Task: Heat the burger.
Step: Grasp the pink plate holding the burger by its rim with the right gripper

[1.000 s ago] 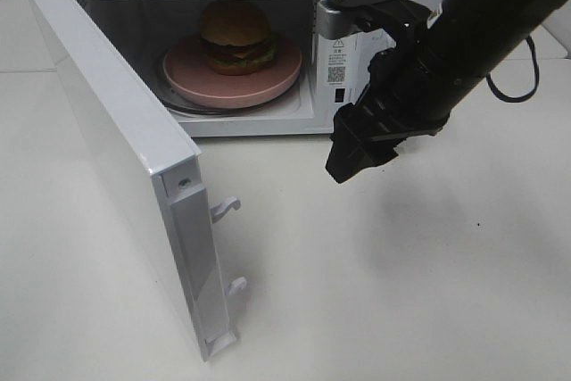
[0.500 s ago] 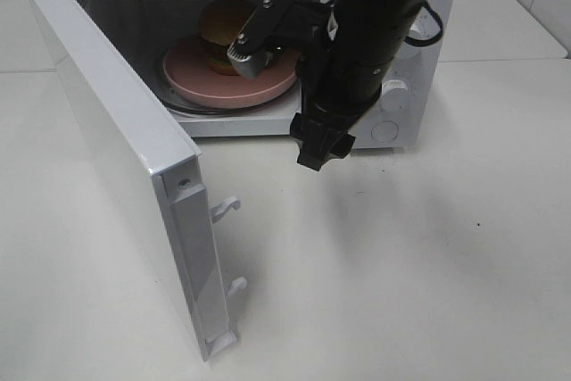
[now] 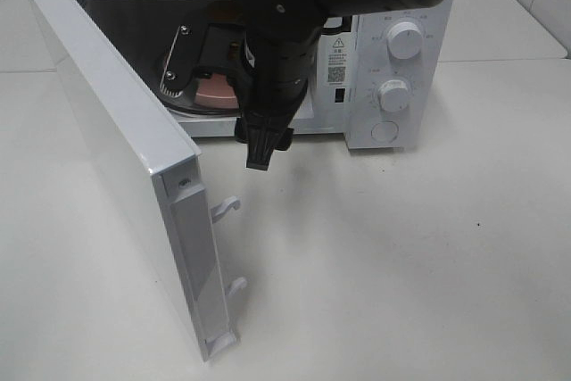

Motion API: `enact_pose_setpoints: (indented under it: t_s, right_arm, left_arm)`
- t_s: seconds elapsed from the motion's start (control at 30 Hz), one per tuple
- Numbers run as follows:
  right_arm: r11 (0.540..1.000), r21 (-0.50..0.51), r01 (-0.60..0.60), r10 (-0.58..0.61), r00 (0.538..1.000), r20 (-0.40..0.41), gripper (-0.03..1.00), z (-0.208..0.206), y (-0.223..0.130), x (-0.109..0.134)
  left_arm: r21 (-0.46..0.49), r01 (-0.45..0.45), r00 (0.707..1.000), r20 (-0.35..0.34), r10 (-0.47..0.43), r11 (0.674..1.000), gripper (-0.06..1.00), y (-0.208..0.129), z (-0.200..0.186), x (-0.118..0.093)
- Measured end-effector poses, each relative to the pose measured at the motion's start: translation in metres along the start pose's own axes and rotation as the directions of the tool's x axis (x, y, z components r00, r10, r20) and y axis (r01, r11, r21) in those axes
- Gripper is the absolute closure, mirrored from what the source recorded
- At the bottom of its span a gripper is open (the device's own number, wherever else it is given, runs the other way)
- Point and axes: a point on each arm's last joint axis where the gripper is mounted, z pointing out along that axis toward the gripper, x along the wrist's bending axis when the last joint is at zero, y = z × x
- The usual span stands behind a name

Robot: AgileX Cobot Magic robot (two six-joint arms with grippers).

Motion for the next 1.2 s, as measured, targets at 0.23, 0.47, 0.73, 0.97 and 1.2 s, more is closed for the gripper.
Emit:
enact_pose_setpoints:
  t_s: [0.23, 0.47, 0.73, 0.97, 1.2]
  right_arm:
    - [0.999, 0.01, 0.031, -0.031, 0.996, 0.08, 0.3, 0.026, 0.015, -0.004]
    - [0.998, 0.015, 0.063, -0.065, 0.987, 0.15, 0.3, 0.045, 0.02, -0.006]
    - [0.998, -0.007, 0.068, -0.065, 0.977, 0.202, 0.3, 0.065, 0.023, -0.012]
    - [0.997, -0.053, 0.048, -0.035, 0.976, 0.217, 0.31, 0.082, 0.027, -0.019]
    - [0.996, -0.055, 0.07, -0.056, 0.973, 0.223, 0.35, 0.097, 0.031, -0.016]
  left_arm:
    - [0.0, 0.0, 1.0, 0.0, 0.0, 1.0, 0.94, 0.0, 0.0, 0.0]
    - [0.0, 0.0, 1.0, 0.0, 0.0, 1.0, 0.94, 0.0, 0.0, 0.0]
    - [0.0, 0.0, 1.0, 0.0, 0.0, 1.0, 0.94, 0.0, 0.0, 0.0]
    - [0.0, 0.0, 1.0, 0.0, 0.0, 1.0, 0.94, 0.0, 0.0, 0.0]
    - [0.0, 0.0, 1.0, 0.0, 0.0, 1.0, 0.94, 0.0, 0.0, 0.0]
